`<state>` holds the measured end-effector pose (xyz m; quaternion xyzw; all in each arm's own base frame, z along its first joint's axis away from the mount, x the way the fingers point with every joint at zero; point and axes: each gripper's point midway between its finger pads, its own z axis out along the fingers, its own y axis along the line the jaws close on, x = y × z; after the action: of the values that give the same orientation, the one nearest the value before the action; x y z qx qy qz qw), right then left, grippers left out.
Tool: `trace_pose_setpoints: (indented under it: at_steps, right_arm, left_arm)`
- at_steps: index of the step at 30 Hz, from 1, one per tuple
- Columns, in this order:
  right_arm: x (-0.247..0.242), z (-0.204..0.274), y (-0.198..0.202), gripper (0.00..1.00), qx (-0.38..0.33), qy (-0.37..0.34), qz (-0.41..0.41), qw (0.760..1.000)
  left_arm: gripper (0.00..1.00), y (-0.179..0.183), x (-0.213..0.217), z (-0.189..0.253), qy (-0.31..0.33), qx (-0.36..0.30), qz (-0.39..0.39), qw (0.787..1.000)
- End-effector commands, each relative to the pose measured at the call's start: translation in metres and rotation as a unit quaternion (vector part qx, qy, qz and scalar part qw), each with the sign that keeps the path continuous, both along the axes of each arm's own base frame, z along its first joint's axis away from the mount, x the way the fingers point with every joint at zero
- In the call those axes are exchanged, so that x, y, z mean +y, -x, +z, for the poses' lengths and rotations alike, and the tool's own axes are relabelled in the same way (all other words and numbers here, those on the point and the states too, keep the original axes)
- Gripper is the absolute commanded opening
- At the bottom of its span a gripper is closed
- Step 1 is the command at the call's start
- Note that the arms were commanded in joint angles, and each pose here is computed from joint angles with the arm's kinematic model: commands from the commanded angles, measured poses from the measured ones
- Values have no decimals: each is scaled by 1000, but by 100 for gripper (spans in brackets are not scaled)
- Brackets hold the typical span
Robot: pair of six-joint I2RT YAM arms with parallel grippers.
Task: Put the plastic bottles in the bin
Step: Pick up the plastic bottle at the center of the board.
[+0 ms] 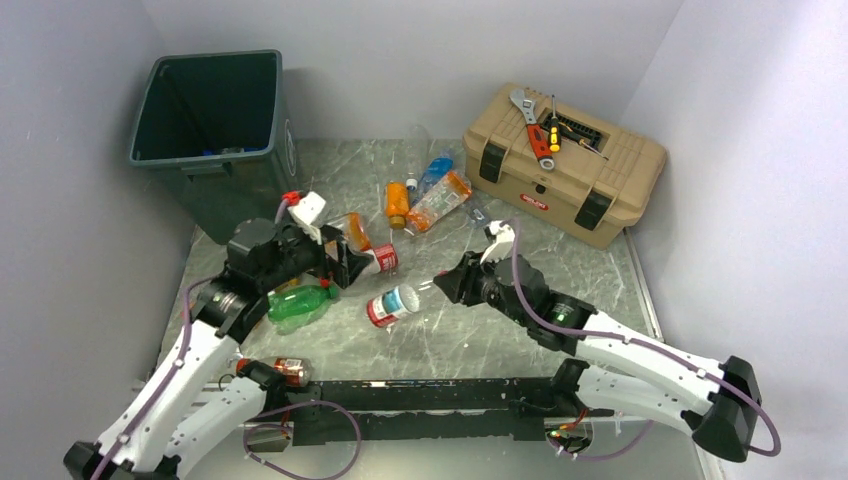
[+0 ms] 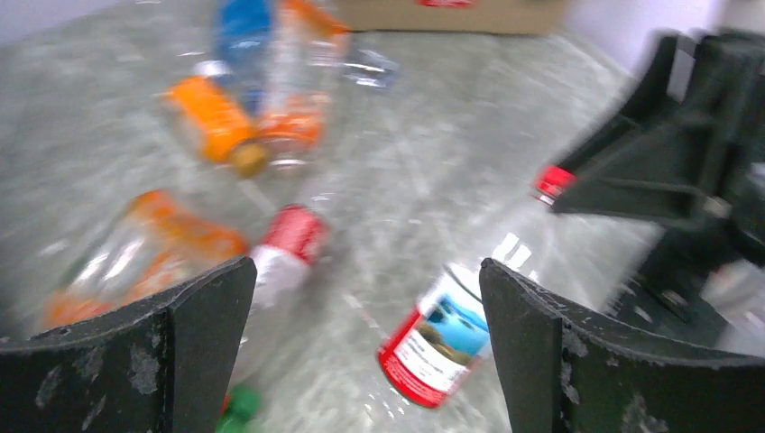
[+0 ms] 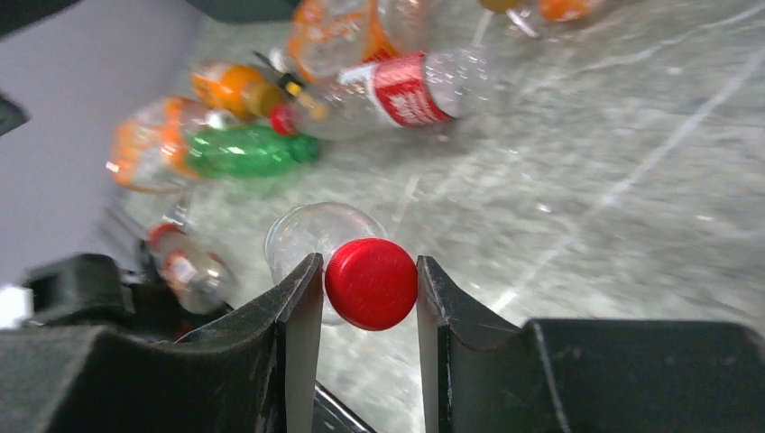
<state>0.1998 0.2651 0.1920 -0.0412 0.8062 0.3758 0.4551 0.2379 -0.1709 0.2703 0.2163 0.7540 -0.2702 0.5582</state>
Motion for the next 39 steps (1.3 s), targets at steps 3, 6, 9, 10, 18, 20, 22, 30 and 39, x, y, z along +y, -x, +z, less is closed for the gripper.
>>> trace_pose_setpoints:
  at_steps: [3,6,9,10,18,20,22,30,39]
  right_arm:
    - [-48,-8,18,0,9,199,40,979]
    - [-40,5,26,0,15,202,79,976]
    - [-29,20,32,0,11,189,111,976]
    - [-24,29,32,0,5,178,120,977]
    - [5,53,35,0,-5,132,164,978]
    - [13,59,38,0,-6,114,179,977]
    - [19,66,40,0,-8,101,190,977]
    - [35,82,39,0,-12,74,208,975]
    - [41,97,30,0,-30,64,199,978]
  left_arm:
    - [100,52,-77,-3,53,63,-285,955]
    - [99,64,-94,-10,20,74,-328,942]
    - [100,72,-106,-18,-18,73,-355,932]
    - [100,75,-110,-21,-29,73,-363,929]
    - [99,80,-129,-46,-58,91,-381,918]
    - [100,79,-130,-48,-57,92,-378,919]
    - [99,78,-131,-49,-54,89,-376,921]
    - [99,88,-130,-55,-46,101,-391,914]
    - [87,94,-132,-56,-34,126,-401,907]
